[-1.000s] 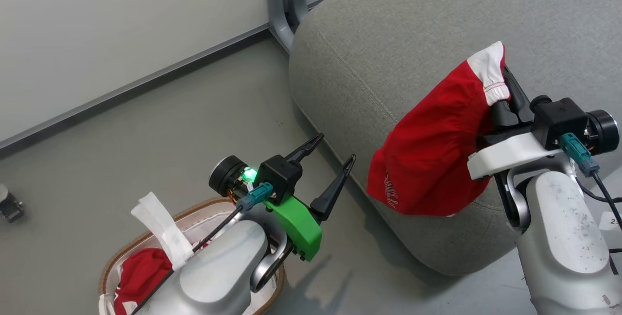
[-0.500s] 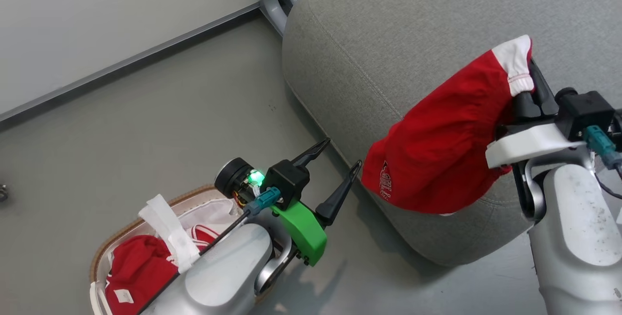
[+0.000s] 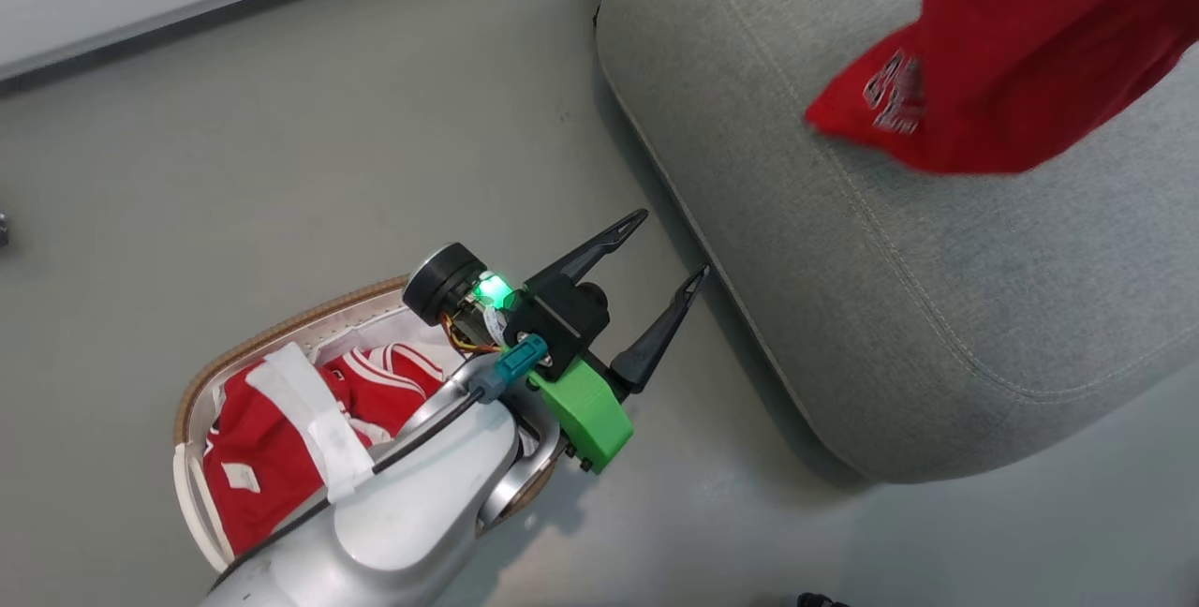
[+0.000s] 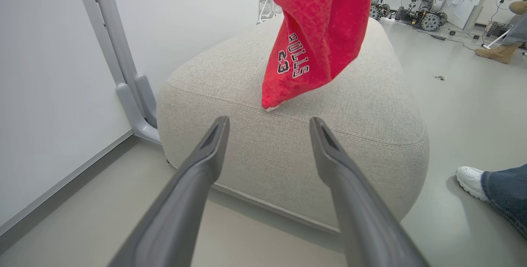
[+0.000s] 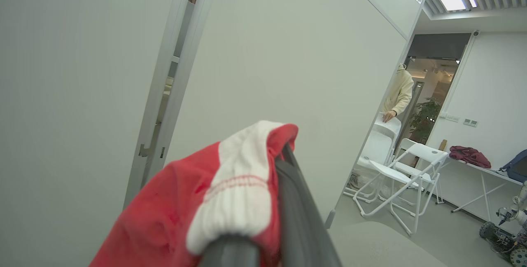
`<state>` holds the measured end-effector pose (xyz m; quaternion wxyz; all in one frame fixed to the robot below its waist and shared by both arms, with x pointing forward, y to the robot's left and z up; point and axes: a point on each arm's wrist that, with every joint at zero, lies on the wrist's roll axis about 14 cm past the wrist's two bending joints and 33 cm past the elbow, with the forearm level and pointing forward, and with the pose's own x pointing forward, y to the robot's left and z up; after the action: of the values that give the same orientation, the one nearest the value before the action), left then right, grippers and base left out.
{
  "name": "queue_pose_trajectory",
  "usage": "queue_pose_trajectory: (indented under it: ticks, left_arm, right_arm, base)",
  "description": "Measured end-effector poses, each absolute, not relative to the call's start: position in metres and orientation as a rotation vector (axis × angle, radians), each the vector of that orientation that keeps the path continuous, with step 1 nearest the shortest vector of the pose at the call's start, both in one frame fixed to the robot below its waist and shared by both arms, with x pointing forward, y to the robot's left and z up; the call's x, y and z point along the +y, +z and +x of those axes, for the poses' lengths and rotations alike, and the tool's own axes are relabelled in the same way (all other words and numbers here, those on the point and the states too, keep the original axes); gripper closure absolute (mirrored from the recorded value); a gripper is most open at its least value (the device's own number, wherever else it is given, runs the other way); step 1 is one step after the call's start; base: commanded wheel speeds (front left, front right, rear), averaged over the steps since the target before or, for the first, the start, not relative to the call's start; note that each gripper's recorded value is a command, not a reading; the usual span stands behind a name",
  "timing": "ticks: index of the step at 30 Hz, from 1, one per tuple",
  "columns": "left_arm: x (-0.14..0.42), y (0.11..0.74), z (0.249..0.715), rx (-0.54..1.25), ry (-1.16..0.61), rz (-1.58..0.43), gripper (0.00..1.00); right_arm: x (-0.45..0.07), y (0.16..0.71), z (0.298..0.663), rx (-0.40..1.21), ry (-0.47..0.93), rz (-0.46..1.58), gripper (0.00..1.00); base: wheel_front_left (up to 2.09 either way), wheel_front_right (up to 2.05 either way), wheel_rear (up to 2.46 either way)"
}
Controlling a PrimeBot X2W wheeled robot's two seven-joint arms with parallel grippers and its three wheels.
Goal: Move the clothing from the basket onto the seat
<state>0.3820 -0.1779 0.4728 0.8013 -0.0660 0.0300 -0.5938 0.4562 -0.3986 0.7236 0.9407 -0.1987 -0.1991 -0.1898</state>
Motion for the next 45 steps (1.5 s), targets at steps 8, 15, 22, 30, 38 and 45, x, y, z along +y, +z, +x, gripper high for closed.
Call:
queue_pose_trajectory:
  ticks: [8,15,22,30,38,45]
  left_arm:
    - [-0.172,0.462,0.395,0.069,-1.266,-0.173,0.0]
    - [-0.16,0.433,0.412,0.112,-1.237,-0.185,0.0]
    - [-0.142,0.391,0.426,0.191,-1.194,-0.178,0.0]
    - [-0.13,0.354,0.432,0.268,-1.163,-0.192,0.0]
    - [-0.132,0.35,0.43,0.274,-1.182,-0.182,0.0]
    - [-0.135,0.373,0.437,0.213,-1.175,-0.184,0.0]
  right_arm:
    - [-0.447,0.772,0.492,-0.392,-0.481,-0.483,1.0]
    - [-0.477,0.729,0.534,-0.294,-0.53,-0.459,1.0]
    - [-0.469,0.609,0.582,-0.12,-0.481,-0.408,1.0]
    - [-0.45,0.458,0.586,0.159,-0.433,-0.346,1.0]
    - [-0.441,0.43,0.567,0.206,-0.435,-0.337,0.0]
    - [-0.427,0.439,0.55,0.193,-0.407,-0.343,0.0]
  base:
    - [0.0,0.0,0.0]
    - [0.0,0.0,0.0]
    - [0.0,0.0,0.0]
    - [0.0,0.0,0.0]
    - [0.0,0.0,0.0]
    - [0.0,0.0,0.0]
